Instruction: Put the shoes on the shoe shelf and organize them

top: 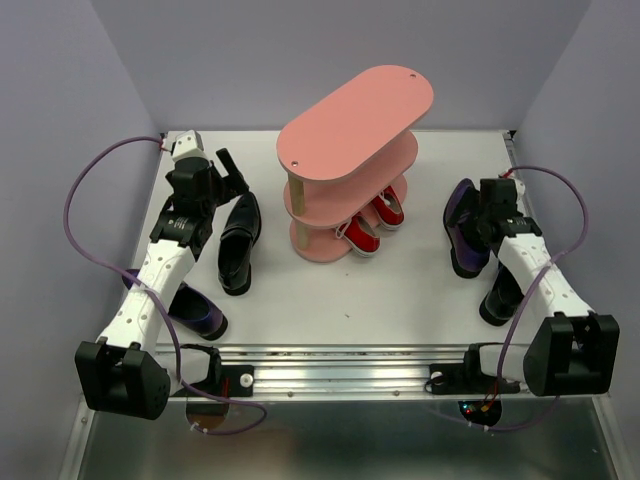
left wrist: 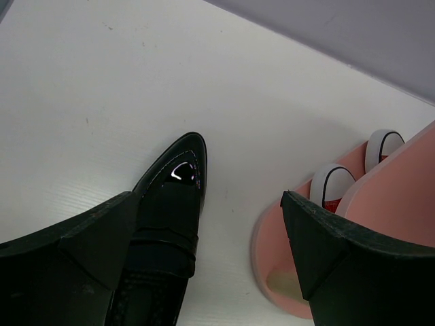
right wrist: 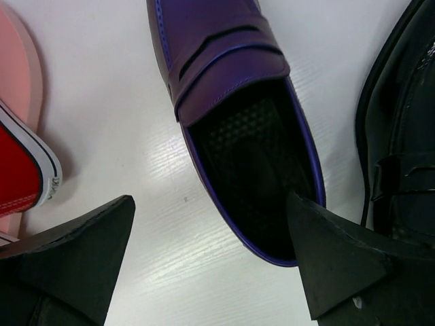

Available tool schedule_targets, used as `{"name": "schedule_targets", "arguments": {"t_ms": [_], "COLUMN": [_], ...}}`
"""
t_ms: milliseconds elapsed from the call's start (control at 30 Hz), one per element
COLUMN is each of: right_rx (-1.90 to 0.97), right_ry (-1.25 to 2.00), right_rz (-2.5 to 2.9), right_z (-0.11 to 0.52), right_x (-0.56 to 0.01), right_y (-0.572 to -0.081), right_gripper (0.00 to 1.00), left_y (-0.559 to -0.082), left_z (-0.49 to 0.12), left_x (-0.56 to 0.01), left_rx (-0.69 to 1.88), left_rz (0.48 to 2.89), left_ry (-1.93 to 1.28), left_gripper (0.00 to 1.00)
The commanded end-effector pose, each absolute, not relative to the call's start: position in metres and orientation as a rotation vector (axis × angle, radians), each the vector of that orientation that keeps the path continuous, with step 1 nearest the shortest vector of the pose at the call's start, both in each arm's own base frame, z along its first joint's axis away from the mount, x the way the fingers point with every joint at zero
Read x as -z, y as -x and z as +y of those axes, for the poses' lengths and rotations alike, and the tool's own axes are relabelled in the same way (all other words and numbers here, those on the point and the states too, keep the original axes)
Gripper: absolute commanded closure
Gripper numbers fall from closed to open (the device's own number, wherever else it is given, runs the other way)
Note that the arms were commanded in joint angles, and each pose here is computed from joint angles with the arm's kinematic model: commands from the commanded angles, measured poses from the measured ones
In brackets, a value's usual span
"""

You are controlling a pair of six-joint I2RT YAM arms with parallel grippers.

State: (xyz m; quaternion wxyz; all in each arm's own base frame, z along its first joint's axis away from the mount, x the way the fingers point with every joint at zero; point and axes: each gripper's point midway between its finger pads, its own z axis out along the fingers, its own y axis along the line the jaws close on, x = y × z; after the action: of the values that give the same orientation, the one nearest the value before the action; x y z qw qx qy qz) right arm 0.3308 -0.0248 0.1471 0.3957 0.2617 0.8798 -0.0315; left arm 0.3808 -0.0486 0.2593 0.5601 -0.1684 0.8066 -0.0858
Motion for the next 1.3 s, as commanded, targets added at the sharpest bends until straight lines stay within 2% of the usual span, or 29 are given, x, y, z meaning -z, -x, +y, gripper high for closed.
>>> {"name": "schedule_targets", "arguments": {"t_ms": [0, 67, 133, 300, 600, 633, 667, 800, 867, 933, 967, 1000, 1033, 1267], "right_rx": [0.027, 0.025, -0.024, -0.082, -0.114, -0.134, -0.150, -0.193, -0.187, -0.183, -0.178, -0.180, -0.174, -0.188], "right_ry": [-0.673, -0.654, -0.630, -0.610, -0.569, -0.565, -0.563, -0.565, -0.571, -0.565, -0.571, -0.569, -0.570, -0.524], "right_rz": [2.255, 2.285, 2.318, 2.354, 2.397, 2.404, 2.394, 2.414, 2.412, 2.381, 2.363, 2.328, 2.311, 2.194], "right_z": [-0.017, -0.015, -0.007, 0.003, 0.010, 0.013, 0.014, 0.021, 0.020, 0.021, 0.019, 0.018, 0.017, 0.015], "right_x": [-0.146, -0.138, -0.129, -0.113, -0.099, -0.097, -0.095, -0.086, -0.086, -0.093, -0.096, -0.107, -0.111, -0.164], "right_y": [-0.334, -0.333, -0.331, -0.329, -0.335, -0.335, -0.338, -0.339, -0.339, -0.341, -0.341, -0.342, -0.342, -0.345], "right_gripper": [0.03, 0.08, 0.18, 0.29, 0.39, 0.42, 0.51, 0.65, 0.75, 0.85, 0.93, 0.97, 0.99, 0.99], "left_y": [-0.382, -0.382, -0.384, -0.388, -0.389, -0.389, -0.389, -0.389, -0.389, -0.388, -0.388, -0.388, -0.387, -0.388], "left_z": [-0.046, -0.046, -0.049, -0.053, -0.057, -0.057, -0.057, -0.056, -0.057, -0.056, -0.056, -0.055, -0.056, -0.055], "left_x": [-0.274, -0.274, -0.272, -0.273, -0.270, -0.269, -0.269, -0.271, -0.272, -0.271, -0.271, -0.269, -0.269, -0.270], "left_rx": [0.198, 0.201, 0.211, 0.236, 0.260, 0.260, 0.260, 0.264, 0.267, 0.263, 0.261, 0.259, 0.260, 0.260], "left_rz": [1.852, 1.854, 1.855, 1.859, 1.864, 1.867, 1.866, 1.859, 1.857, 1.860, 1.859, 1.862, 1.862, 1.862], "left_ry": [0.384, 0.383, 0.382, 0.378, 0.386, 0.388, 0.388, 0.393, 0.393, 0.393, 0.395, 0.397, 0.395, 0.398], "left_gripper": [0.01, 0.01, 0.01, 0.01, 0.01, 0.01, 0.01, 0.01, 0.01, 0.01, 0.01, 0.01, 0.01, 0.01]}}
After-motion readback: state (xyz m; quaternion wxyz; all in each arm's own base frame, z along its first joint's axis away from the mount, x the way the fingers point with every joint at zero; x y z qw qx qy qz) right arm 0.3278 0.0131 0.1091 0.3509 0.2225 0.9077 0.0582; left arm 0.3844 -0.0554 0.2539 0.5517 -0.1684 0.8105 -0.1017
